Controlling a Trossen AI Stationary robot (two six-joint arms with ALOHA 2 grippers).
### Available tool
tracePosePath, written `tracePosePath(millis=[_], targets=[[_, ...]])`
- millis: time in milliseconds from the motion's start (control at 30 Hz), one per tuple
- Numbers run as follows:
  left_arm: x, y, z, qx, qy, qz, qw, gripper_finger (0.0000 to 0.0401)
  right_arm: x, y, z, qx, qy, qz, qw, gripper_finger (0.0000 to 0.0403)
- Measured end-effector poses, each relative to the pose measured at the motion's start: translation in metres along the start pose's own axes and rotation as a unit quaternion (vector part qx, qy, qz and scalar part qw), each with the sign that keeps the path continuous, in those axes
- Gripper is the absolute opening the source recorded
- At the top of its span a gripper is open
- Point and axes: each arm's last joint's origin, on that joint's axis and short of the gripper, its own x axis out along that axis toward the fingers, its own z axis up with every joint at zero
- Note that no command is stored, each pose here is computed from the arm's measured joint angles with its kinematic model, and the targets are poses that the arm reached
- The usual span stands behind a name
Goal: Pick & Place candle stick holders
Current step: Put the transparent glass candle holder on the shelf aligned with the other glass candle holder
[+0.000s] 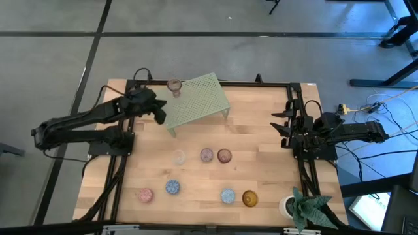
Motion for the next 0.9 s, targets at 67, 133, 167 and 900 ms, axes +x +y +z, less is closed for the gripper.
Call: tracePosePath(millis=[67, 133, 167, 900], targets=[[-0.005, -0.005, -0.002, -0.001, 0.006, -0.031, 0.999, 0.0002, 0.000, 0.000, 0.000, 0.000, 0.000, 0.000, 1.000, 0.0165], [-0.010, -0.010, -0.003, 0.003, 0.013, -0.044, 0.999, 0.0002, 0.000, 0.000, 0.000, 0.000, 0.000, 0.000, 1.000, 0.0165], [-0.014, -0.013, -0.001, 0.006, 0.015, -0.042, 0.999, 0.0002, 0.000, 0.000, 0.000, 0.000, 0.000, 0.000, 1.000, 0.0164], [-0.042, -0.092, -0.021, -0.054, 0.196, -0.214, 0.955, 0.0084, 0.000, 0.000, 0.000, 0.000, 0.000, 0.000, 1.000, 0.0165]])
